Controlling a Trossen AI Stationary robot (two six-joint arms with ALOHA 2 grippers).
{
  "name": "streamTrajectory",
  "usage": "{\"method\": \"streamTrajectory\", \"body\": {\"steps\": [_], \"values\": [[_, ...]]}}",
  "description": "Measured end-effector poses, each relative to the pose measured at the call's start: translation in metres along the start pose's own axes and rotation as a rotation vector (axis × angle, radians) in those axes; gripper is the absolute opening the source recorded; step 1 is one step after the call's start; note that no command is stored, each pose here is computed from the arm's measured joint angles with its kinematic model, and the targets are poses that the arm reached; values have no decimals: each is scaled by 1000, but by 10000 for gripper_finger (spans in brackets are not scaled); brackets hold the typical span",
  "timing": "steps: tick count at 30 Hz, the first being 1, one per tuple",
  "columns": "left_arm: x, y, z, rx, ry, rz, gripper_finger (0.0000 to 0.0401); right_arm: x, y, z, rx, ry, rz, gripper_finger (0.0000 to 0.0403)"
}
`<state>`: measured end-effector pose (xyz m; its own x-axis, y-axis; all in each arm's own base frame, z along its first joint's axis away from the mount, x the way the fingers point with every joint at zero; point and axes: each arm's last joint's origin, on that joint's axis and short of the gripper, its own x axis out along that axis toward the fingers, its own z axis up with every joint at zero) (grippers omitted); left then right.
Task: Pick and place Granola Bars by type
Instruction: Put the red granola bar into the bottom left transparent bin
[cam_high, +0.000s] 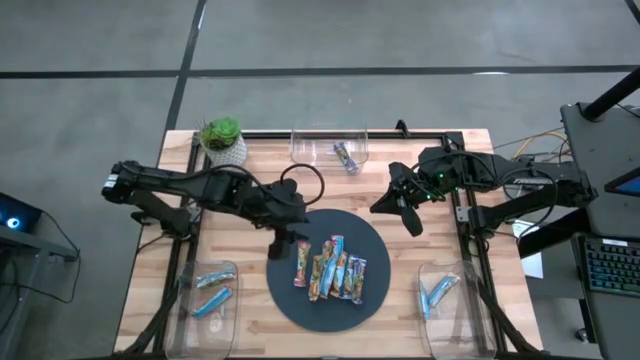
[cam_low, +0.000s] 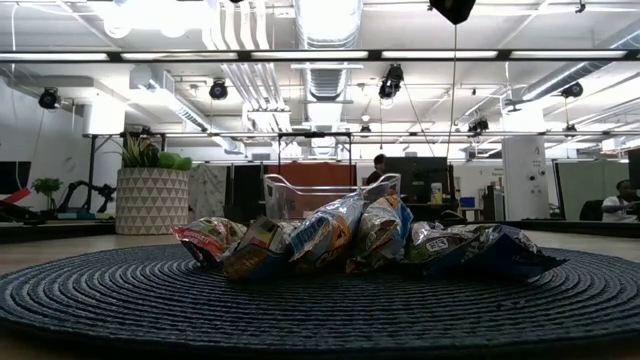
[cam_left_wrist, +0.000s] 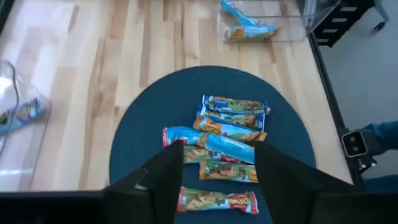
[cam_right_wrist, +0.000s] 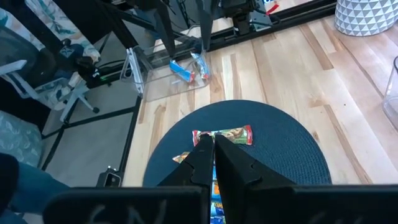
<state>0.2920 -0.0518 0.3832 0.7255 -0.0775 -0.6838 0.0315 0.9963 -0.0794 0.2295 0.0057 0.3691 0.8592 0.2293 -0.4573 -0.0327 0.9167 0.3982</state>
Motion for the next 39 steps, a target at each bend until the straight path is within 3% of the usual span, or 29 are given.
{"method": "streamTrajectory", "body": {"steps": [4,9,16,21,29,36,39], "values": [[0,2,-1,-104,13,20,193,0,0,0,0,0,0,8],[4,4,-5,-327,16,78,194,0,0,0,0,0,0,8],[32,8,-36,-841,95,173,194,0,0,0,0,-1,-2,8],[52,10,-64,-1067,164,246,194,0,0,0,0,-2,-5,8],[67,2,-70,-1214,116,205,191,0,-2,1,13,-14,-38,8],[84,-8,-53,-1213,140,206,190,0,-2,0,55,-10,-39,8],[100,-11,-43,-1162,157,213,190,0,-2,0,56,-10,-39,8]]}}
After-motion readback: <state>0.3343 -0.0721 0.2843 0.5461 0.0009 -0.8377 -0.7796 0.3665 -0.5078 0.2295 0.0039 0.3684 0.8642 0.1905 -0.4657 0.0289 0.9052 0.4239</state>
